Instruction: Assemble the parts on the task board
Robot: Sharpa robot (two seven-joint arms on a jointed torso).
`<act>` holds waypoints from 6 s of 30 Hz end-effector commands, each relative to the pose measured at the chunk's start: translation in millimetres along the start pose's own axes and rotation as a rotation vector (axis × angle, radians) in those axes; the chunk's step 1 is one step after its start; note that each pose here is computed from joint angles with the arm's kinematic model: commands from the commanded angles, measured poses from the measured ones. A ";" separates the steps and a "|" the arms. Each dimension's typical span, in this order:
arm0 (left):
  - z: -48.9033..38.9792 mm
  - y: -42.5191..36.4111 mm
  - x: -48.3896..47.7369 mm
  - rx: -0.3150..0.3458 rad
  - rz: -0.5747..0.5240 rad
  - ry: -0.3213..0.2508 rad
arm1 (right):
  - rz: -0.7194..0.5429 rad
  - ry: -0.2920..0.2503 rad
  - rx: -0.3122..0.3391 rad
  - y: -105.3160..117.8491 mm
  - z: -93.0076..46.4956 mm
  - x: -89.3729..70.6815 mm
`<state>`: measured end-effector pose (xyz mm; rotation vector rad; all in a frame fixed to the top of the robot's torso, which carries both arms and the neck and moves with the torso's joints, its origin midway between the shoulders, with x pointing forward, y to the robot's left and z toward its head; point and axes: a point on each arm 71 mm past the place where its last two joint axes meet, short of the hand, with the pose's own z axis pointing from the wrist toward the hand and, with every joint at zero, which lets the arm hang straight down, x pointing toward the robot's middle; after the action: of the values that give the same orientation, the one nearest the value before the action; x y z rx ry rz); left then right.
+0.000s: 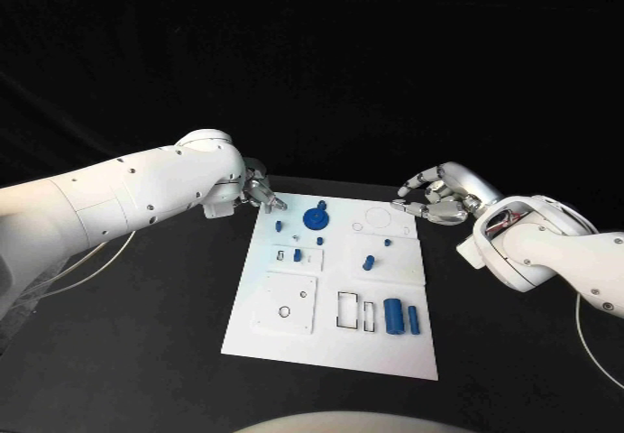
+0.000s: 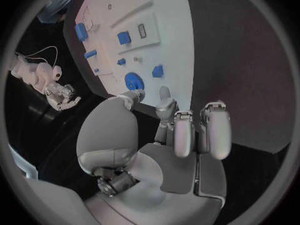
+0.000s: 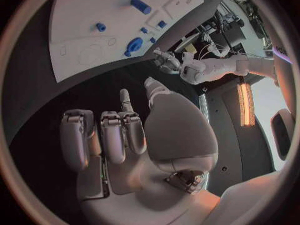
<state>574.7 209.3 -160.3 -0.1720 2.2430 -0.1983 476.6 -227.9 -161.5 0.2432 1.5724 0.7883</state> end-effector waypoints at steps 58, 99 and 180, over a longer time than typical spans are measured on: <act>15.6 -4.7 19.4 0.002 -0.027 0.123 | -0.011 -0.002 -0.021 4.0 2.2 2.9; -26.5 4.2 33.0 0.172 -0.221 0.068 | -0.011 -0.010 -0.017 1.0 0.7 0.9; -23.5 -5.5 80.2 0.139 0.025 0.147 | -0.009 -0.005 -0.015 -0.7 -1.3 4.3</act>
<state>509.2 194.3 -202.1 -0.0669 2.3397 -0.3512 475.4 -227.5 -165.7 0.2440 1.5660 0.7879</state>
